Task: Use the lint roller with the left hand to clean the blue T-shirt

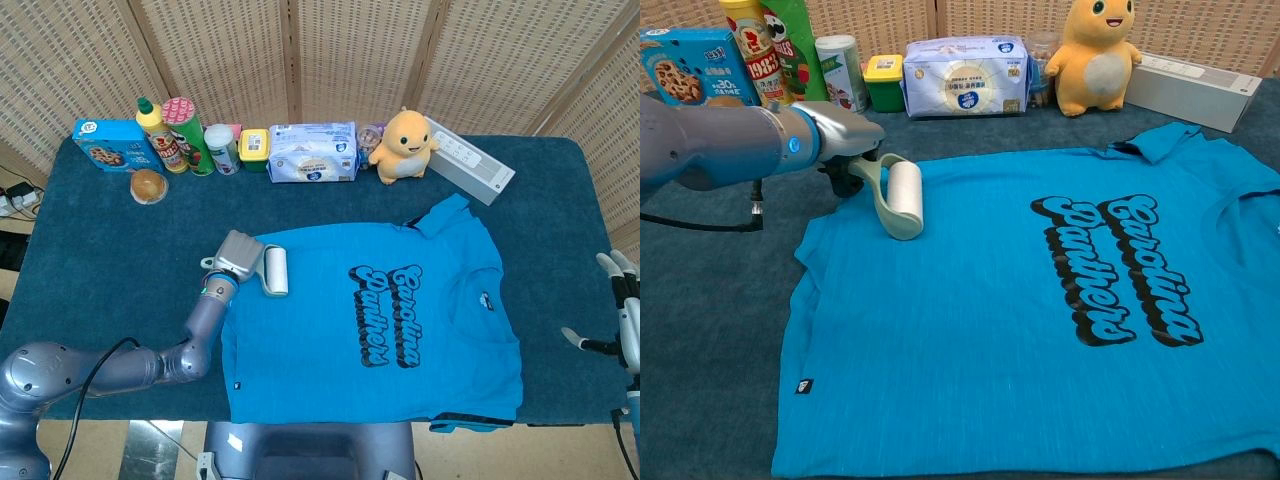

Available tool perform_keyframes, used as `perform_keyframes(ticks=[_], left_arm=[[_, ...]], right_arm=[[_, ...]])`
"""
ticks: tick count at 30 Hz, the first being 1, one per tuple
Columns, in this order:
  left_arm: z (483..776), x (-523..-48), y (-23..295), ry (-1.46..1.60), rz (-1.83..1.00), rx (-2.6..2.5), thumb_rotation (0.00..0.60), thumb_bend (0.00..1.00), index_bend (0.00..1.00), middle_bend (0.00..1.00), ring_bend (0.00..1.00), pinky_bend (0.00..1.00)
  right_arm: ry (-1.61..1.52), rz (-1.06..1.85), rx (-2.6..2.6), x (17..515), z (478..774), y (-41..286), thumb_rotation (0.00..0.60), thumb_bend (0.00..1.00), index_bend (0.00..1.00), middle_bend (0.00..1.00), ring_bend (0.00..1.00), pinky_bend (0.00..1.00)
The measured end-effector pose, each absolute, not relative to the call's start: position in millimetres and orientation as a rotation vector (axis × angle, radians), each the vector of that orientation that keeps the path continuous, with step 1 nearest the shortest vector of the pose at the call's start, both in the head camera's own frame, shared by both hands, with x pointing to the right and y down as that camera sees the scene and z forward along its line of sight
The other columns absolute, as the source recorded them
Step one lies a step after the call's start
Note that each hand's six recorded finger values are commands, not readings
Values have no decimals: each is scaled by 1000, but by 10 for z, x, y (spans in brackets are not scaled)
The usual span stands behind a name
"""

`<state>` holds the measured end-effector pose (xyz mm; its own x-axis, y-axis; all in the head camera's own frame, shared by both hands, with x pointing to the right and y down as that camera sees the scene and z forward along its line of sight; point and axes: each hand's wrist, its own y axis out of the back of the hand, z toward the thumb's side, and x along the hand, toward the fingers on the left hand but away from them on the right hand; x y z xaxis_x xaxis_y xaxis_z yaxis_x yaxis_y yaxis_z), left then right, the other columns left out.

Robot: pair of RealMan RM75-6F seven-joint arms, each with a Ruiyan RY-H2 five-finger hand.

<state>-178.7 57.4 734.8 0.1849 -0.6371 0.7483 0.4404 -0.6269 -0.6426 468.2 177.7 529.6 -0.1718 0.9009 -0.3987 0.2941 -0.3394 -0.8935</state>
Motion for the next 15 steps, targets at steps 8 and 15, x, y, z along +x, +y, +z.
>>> perform_keyframes(ticks=[8, 15], left_arm=[[7306, -2033, 572, 212, -1604, -1614, 600, 638, 882, 853, 653, 790], [7270, -2103, 619, 193, -1578, -1676, 600, 420, 284, 243, 125, 428]], right_arm=[[-1364, 1544, -1587, 4649, 5311, 1789, 600, 0, 62, 0, 0, 0], [-1359, 1541, -1592, 4627, 5311, 1790, 600, 0, 62, 0, 0, 0]])
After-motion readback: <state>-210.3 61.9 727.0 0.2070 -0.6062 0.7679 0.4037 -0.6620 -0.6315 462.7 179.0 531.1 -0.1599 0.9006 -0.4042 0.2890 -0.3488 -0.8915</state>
